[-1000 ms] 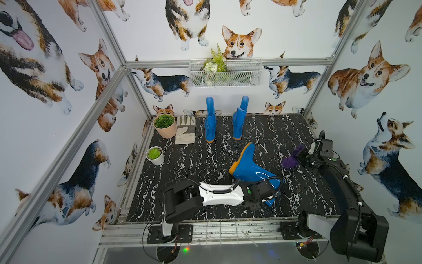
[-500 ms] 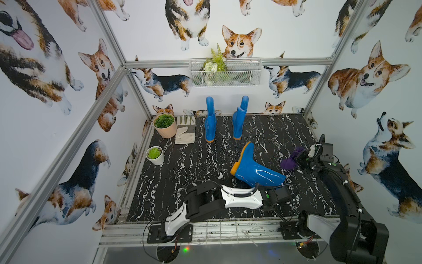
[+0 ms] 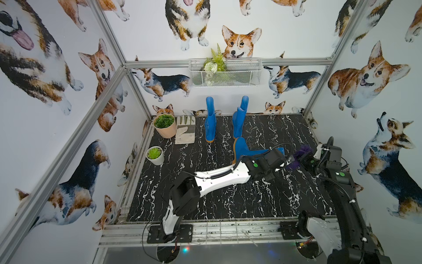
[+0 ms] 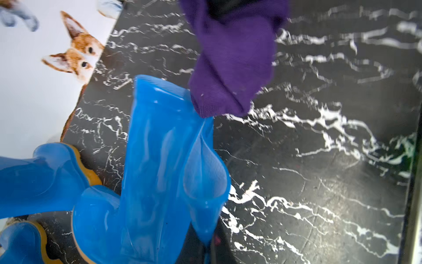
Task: Wipe the rubber boots with a cloth
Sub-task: Adjust the rubber boot at the center of the board.
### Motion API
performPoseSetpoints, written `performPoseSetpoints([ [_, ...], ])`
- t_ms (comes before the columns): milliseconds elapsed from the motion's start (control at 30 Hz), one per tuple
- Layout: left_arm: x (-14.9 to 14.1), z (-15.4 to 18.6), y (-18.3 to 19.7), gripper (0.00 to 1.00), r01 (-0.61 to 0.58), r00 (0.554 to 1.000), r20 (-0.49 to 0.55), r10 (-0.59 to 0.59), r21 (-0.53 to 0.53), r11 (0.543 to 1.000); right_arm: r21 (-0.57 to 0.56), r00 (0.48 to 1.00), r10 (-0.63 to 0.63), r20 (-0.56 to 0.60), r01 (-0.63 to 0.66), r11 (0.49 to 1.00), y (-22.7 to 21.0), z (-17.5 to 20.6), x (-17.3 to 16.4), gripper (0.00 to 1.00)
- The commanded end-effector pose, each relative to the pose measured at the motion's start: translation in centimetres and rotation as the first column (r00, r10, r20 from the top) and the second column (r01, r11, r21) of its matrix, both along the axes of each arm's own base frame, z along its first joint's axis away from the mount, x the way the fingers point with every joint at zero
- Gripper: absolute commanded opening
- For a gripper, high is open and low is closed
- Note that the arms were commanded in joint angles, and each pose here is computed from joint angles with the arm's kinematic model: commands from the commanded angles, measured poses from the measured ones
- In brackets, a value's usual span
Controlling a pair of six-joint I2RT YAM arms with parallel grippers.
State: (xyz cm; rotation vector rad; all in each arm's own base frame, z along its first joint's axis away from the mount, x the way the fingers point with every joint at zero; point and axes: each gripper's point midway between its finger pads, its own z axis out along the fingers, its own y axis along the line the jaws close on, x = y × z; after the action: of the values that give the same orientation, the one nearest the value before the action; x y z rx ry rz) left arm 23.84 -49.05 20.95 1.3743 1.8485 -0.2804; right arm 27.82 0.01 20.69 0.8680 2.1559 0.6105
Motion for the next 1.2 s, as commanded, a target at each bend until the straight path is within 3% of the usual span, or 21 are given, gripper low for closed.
performPoseSetpoints([
  [0,-0.2,6.4,-0.3,0.0,-0.028,0.991,-0.137,-0.007,-0.253,0.967,0.011,0.999,0.003,0.036,-0.003,1.0,0.2,3.3,0.3,0.0],
  [100,0.5,10.0,1.4,0.0,-0.093,0.985,-0.166,0.035,-0.36,0.928,0.012,0.995,0.048,0.083,-0.049,0.999,0.9,5.6,1.0,0.0],
  [167,1.8,10.6,4.2,0.0,-0.21,0.964,-0.243,0.111,-0.436,0.875,0.011,0.994,0.072,0.081,-0.073,0.997,1.3,5.5,1.2,0.0],
  [233,3.4,10.1,8.3,0.0,-0.366,0.918,-0.327,0.223,-0.486,0.794,0.013,0.993,0.094,0.068,-0.095,0.995,1.8,4.5,1.2,0.0],
  [300,5.1,6.9,13.1,0.0,-0.549,0.827,-0.427,0.366,-0.473,0.689,0.023,0.993,0.113,0.046,-0.114,0.993,2.4,3.3,0.9,0.0],
  [367,6.1,1.6,19.0,0.0,-0.739,0.668,-0.539,0.514,-0.396,0.546,0.038,0.99,0.141,0.019,-0.142,0.989,3.1,2.1,0.8,0.0],
  [433,6.0,-2.3,22.8,0.0,-0.833,0.548,-0.619,0.563,-0.34,0.436,0.038,0.985,0.173,-0.014,-0.172,0.984,4.0,1.1,0.7,0.0],
  [467,5.1,-6.4,25.7,0.0,-0.881,0.464,-0.663,0.587,-0.279,0.381,0.023,0.978,0.2,-0.054,-0.199,0.98,4.8,0.2,0.4,0.0],
  [600,2.2,-12.0,32.5,0.0,-0.959,0.276,-0.686,0.673,-0.156,0.235,-0.07,0.954,0.272,-0.127,-0.282,0.957,7.6,-2.1,-0.4,0.0],
  [667,0.5,-13.1,35.9,0.0,-0.982,0.186,-0.648,0.738,-0.107,0.154,-0.079,0.934,0.321,-0.156,-0.335,0.939,9.8,-3.6,-0.7,0.0],
  [700,0.0,-13.3,36.9,0.01,-0.987,0.163,-0.637,0.753,-0.099,0.129,-0.081,0.926,0.337,-0.169,-0.354,0.932,10.5,-4.2,-0.9,0.0],
  [767,-1.0,-12.8,38.4,0.37,-0.986,0.163,-0.619,0.768,-0.118,0.114,-0.087,0.898,0.381,-0.218,-0.407,0.909,12.7,-6.2,-1.2,0.0],
  [800,-1.4,-12.2,39.1,0.49,-0.985,0.166,-0.605,0.779,-0.131,0.109,-0.087,0.885,0.402,-0.236,-0.431,0.898,13.6,-6.9,-1.3,0.0],
  [833,-1.7,-11.7,39.7,0.55,-0.985,0.168,-0.59,0.79,-0.139,0.105,-0.084,0.871,0.418,-0.26,-0.451,0.888,14.4,-7.6,-1.3,0.0],
  [933,-2.3,-9.8,41.3,0.6,-0.976,0.194,-0.543,0.817,-0.188,0.106,-0.092,0.836,0.457,-0.303,-0.503,0.859,16.4,-8.9,-1.1,0.0],
  [1033,-2.4,-8.8,41.2,0.6,-0.965,0.242,-0.537,0.808,-0.222,0.141,-0.098,0.813,0.483,-0.324,-0.537,0.838,17.7,-9.5,-0.8,0.0],
  [1100,-2.1,-8.7,39.7,0.6,-0.952,0.298,-0.562,0.772,-0.235,0.196,-0.095,0.801,0.493,-0.338,-0.551,0.829,18.3,-9.9,-0.7,0.0],
  [1167,-1.3,-9.0,36.7,0.61,-0.926,0.379,-0.604,0.701,-0.243,0.29,-0.092,0.796,0.497,-0.345,-0.555,0.827,18.7,-10.3,-0.8,0.0],
])
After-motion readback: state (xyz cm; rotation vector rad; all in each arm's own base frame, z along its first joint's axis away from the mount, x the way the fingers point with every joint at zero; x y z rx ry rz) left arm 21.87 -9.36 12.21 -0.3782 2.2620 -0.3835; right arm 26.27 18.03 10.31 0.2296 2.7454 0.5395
